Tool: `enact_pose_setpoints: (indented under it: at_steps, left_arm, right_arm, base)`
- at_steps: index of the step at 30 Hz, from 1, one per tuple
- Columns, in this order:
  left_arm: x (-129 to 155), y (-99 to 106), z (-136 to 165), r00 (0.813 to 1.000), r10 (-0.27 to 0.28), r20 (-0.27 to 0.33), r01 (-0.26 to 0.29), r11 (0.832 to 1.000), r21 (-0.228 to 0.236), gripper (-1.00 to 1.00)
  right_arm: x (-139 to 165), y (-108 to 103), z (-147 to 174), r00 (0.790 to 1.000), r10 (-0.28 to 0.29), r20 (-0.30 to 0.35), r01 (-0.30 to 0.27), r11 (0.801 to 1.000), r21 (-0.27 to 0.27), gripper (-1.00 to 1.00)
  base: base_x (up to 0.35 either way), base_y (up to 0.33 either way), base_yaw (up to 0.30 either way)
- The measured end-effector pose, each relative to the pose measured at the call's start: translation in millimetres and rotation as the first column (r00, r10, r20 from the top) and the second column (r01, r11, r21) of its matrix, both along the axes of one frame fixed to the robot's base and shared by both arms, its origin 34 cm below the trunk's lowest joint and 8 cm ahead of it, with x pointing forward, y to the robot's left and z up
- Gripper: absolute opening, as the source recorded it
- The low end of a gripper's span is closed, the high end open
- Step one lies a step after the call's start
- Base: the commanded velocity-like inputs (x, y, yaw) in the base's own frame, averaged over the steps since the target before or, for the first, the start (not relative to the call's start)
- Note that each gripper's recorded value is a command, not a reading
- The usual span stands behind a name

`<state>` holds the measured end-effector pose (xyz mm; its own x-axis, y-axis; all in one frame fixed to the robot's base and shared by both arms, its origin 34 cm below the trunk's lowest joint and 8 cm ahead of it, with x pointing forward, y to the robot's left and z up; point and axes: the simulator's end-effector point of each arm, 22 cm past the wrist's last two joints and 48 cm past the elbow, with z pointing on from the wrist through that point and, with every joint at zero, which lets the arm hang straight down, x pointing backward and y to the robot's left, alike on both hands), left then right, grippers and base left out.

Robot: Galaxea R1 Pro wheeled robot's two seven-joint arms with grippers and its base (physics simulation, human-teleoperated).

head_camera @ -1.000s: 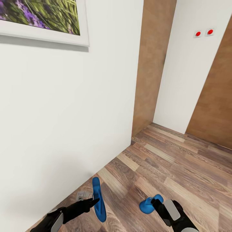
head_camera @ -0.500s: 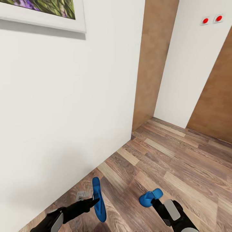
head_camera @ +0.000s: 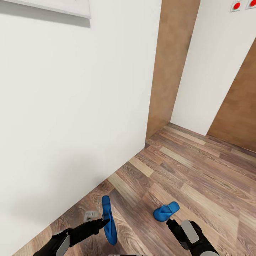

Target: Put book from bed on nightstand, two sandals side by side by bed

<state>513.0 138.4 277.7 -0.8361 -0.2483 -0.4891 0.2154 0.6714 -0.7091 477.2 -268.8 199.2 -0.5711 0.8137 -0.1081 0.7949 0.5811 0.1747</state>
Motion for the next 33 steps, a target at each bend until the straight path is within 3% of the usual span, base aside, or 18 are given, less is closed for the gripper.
enact_pose_setpoints:
  at_steps: [21,24,26,27,30,33]
  left_arm:
    - [-19,8,-39,0.996,0.011,-0.084,-0.011,1.0,0.006,-1.0]
    - [-10,40,-40,0.993,0.084,-0.08,-0.082,0.996,0.022,-1.0]
    - [10,83,-32,0.971,0.23,-0.059,-0.23,0.973,0.007,-1.0]
    - [14,95,-30,0.963,0.263,-0.054,-0.264,0.965,0.004,-1.0]
    - [19,114,-27,0.95,0.31,-0.045,-0.31,0.951,0.003,-1.0]
    - [20,120,-27,0.945,0.323,-0.043,-0.323,0.946,0.004,-1.0]
  right_arm:
    - [-27,0,-35,0.996,0.0,-0.085,0.0,1.0,0.0,1.0]
    - [-28,0,-36,0.996,0.0,-0.089,0.0,1.0,0.0,1.0]
    - [-28,0,-36,0.996,0.0,-0.089,0.0,1.0,0.0,1.0]
    - [-29,0,-36,0.996,0.0,-0.089,0.0,1.0,0.0,1.0]
    - [-28,0,-36,0.996,0.0,-0.088,0.0,1.0,0.0,1.0]
    - [-28,0,-36,0.996,0.0,-0.089,0.0,1.0,0.0,1.0]
  base:
    - [0.0,0.0,0.0]
    - [0.0,0.0,0.0]
    - [0.0,0.0,0.0]
    - [0.0,0.0,0.0]
    - [0.0,0.0,0.0]
    - [0.0,0.0,0.0]
